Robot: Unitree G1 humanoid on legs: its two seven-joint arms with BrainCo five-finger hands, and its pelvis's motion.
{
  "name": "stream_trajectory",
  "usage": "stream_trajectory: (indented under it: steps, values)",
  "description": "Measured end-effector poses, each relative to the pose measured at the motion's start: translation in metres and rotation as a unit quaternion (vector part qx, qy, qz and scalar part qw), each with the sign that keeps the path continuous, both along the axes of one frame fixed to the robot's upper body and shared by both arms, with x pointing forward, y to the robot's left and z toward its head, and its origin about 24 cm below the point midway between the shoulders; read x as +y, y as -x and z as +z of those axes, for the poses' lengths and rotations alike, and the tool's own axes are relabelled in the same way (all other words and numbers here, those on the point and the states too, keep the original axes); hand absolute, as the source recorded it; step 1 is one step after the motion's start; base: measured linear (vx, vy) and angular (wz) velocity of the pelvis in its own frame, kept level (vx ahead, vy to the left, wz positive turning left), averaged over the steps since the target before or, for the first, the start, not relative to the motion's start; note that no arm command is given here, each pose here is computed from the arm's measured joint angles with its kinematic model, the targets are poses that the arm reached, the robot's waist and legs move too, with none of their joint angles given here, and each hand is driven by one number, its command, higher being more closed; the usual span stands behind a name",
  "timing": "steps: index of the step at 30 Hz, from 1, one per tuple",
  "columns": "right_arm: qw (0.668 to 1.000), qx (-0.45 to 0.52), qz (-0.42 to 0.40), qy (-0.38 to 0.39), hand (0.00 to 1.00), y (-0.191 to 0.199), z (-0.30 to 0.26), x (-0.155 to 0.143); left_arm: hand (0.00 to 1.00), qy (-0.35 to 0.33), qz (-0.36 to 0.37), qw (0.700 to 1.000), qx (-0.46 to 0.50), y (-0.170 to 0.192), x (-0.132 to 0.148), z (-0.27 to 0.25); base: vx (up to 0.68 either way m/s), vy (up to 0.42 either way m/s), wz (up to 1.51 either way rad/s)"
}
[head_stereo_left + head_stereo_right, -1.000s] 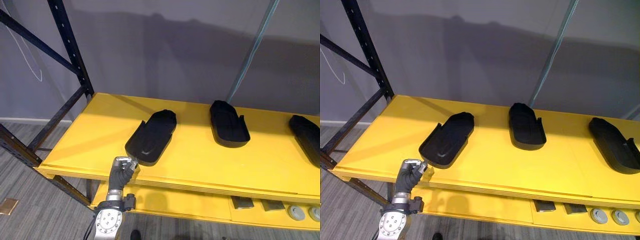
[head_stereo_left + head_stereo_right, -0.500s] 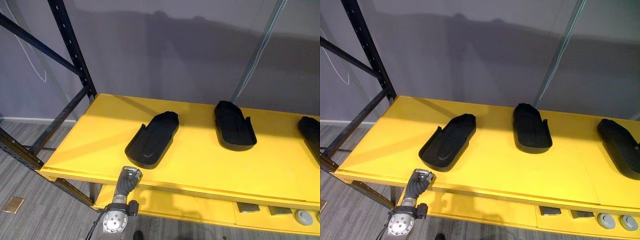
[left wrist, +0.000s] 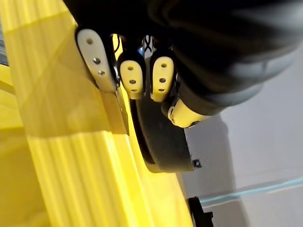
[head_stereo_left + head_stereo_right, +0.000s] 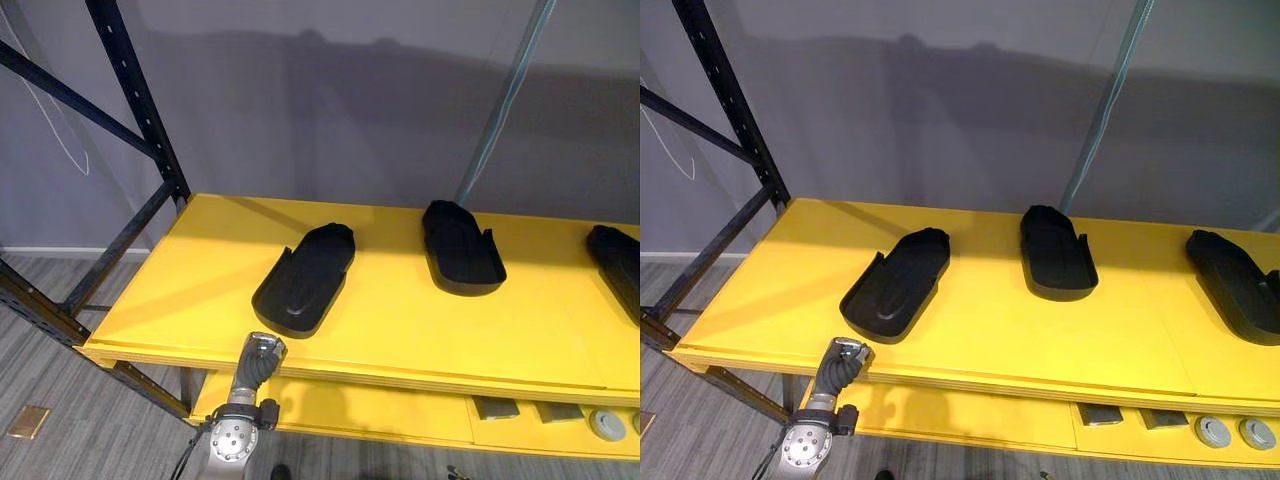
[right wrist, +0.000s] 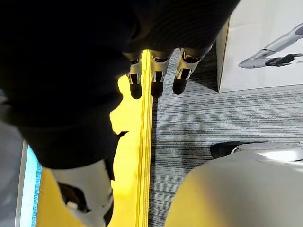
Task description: Walk over and take plastic housings, then place them on the shelf
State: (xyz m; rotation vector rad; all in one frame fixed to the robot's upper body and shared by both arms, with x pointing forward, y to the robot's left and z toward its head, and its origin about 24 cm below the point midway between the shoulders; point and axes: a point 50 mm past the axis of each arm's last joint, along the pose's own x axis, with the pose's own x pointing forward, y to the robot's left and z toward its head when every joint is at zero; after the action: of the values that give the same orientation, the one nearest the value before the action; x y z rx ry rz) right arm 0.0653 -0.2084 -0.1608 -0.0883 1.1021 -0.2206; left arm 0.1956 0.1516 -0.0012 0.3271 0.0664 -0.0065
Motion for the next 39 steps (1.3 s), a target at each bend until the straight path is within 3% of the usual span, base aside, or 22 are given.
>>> stream_trajectory:
  steps: [6, 25, 39]
  values:
    - [1.0, 0.0, 0.0, 0.003, 0.0, 0.0, 0.0, 0.0, 1.0, -0.018, -0.008, 1.0, -0.006, 0.0, -0.003, 0.002, 0.0, 0.0, 0.01]
    - [1.0, -0.004, 0.001, -0.002, 0.0, -0.004, 0.0, 0.004, 1.0, 0.014, -0.005, 0.999, -0.052, -0.007, -0.01, 0.024, 0.01, -0.006, 0.01]
    - [1.0, -0.003, 0.005, -0.005, 0.0, -0.004, -0.001, 0.007, 1.0, 0.009, -0.001, 0.998, -0.06, -0.033, -0.014, 0.026, 0.01, -0.003, -0.04]
